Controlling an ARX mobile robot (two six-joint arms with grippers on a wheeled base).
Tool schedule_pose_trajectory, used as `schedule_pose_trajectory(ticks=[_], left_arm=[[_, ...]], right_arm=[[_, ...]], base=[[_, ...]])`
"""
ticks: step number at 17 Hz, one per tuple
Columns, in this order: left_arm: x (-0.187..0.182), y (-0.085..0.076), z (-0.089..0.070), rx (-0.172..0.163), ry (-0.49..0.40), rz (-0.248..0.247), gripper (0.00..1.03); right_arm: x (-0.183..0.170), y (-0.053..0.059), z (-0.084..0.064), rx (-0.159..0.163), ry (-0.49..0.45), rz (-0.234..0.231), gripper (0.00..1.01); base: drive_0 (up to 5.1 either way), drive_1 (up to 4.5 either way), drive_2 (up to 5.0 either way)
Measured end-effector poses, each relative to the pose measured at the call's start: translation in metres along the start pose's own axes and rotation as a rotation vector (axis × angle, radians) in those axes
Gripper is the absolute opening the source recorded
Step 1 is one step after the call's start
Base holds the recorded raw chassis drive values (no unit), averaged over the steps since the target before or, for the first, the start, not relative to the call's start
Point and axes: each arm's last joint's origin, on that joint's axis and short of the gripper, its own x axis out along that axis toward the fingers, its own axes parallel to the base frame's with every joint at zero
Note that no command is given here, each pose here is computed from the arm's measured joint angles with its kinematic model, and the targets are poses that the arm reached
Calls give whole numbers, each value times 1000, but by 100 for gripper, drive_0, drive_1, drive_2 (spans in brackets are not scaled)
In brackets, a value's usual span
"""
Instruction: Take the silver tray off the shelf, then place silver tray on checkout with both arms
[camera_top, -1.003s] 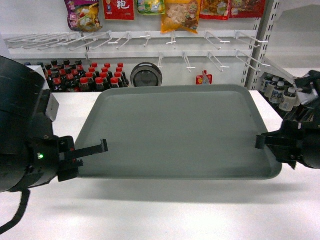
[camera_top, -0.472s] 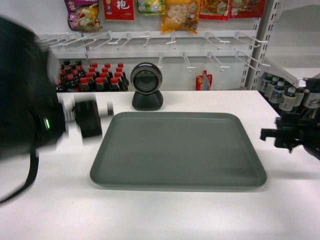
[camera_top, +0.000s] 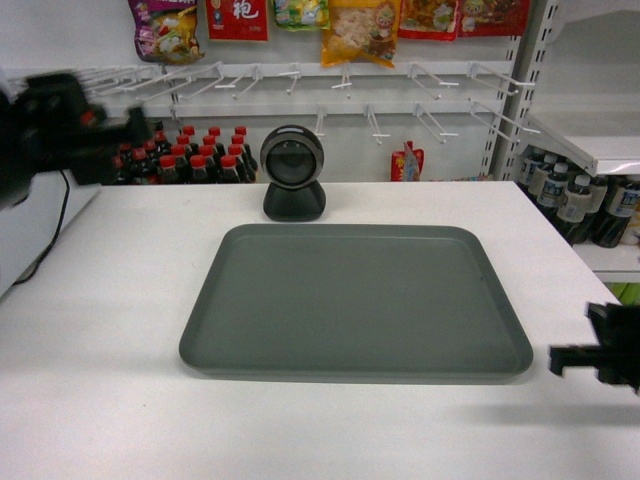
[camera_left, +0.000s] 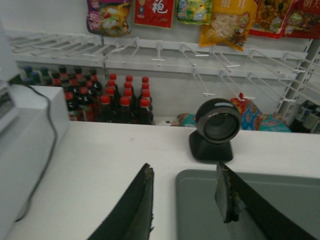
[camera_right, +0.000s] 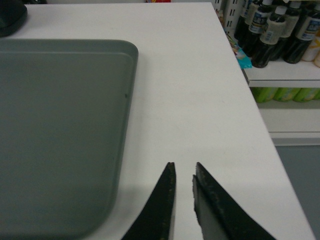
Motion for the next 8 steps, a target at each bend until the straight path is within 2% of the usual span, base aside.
schedule_pose_trajectory(ticks=[5, 8], left_arm=[[-22, 13, -17, 47, 10, 3, 23], [-36, 20, -19, 69, 5, -6, 10]], right_arm=[[-18, -5, 10, -2, -34, -11, 3], [-34, -7, 27, -5, -108, -9, 3]], base=[[0, 0, 0], [0, 0, 0]])
